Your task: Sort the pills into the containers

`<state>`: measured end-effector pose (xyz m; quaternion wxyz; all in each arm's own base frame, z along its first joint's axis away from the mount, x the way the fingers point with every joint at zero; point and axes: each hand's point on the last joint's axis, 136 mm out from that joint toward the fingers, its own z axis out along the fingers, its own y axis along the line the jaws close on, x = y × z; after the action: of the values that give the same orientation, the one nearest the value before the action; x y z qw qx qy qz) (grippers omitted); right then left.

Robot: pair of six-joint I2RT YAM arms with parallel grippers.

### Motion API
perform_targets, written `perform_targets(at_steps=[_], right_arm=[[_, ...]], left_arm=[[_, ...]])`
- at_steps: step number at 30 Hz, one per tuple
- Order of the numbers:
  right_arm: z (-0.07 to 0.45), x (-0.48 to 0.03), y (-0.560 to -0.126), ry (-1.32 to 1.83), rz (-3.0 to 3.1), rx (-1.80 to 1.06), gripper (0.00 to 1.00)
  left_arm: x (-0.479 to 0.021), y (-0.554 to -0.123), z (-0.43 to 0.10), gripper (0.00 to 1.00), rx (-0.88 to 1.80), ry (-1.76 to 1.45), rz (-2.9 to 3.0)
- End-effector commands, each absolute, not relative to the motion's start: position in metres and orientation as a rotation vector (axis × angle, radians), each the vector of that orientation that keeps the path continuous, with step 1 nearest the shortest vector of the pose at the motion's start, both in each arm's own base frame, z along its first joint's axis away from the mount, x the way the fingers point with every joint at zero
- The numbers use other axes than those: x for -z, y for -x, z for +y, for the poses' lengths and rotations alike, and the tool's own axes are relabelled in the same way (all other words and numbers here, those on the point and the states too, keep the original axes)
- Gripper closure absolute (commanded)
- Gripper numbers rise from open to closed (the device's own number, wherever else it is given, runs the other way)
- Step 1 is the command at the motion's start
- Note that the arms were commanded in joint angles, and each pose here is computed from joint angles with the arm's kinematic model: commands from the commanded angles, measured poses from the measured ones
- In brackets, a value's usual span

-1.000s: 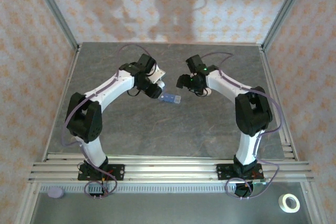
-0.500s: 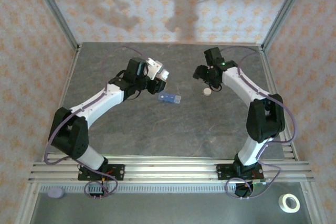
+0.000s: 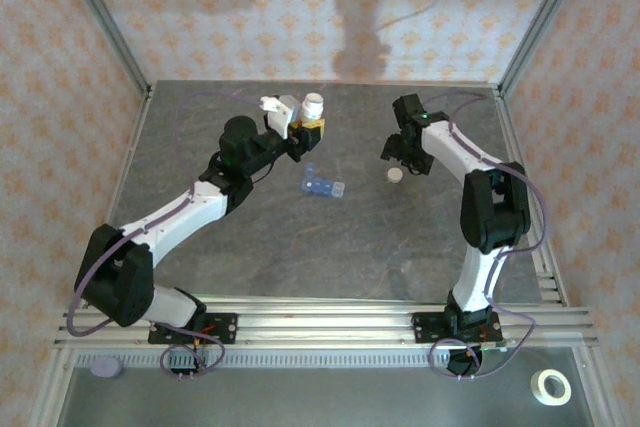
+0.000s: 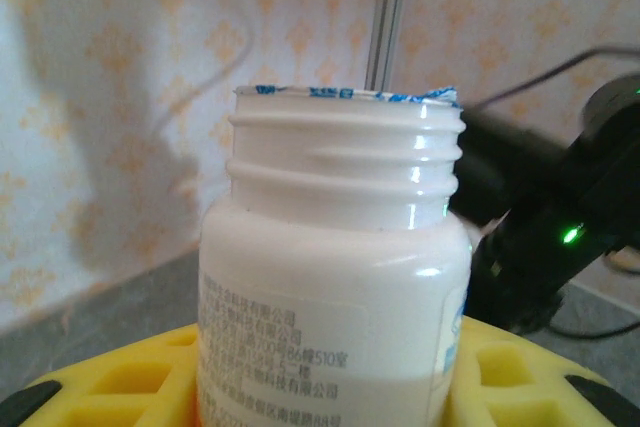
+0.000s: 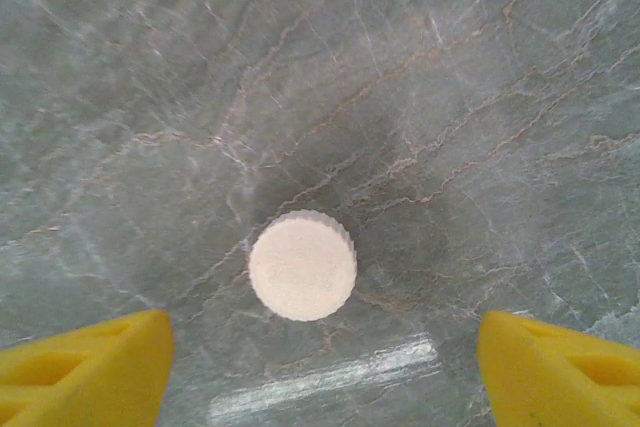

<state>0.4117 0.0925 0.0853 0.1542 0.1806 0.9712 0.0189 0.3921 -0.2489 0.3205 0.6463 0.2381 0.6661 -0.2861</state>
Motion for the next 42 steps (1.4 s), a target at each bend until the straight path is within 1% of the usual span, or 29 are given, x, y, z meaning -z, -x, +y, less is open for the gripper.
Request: perform_targets(at_steps=[1, 12, 22, 33, 38, 42], right_arm=[[0.089, -0.079, -0.413, -0.477, 2.825, 0.015, 0.21], [0.099, -0.057, -0.421, -0.386, 2.891, 0.072, 0.26], [0.102, -0.035, -0.413, -0.359, 2.946, 0.095, 0.28], [0.101, -0.02, -0.406, -0.355, 2.974, 0.106, 0.37], [0.102, -0.016, -0.405, -0.356, 2.98, 0.101, 0.44], [0.104, -0.013, -0.404, -0.355, 2.989, 0.091, 0.46]], left_arm=[[-0.359, -0.383, -0.246, 1.0, 0.621, -0.517, 1.384], [-0.347, -0.383, -0.246, 1.0, 0.607, -0.507, 1.399], [-0.338, -0.384, -0.247, 1.0, 0.608, -0.505, 1.418], [-0.334, -0.385, -0.249, 1.0, 0.616, -0.502, 1.429], [-0.334, -0.385, -0.25, 1.0, 0.617, -0.502, 1.431], [-0.332, -0.386, -0.249, 1.0, 0.615, -0.502, 1.435]])
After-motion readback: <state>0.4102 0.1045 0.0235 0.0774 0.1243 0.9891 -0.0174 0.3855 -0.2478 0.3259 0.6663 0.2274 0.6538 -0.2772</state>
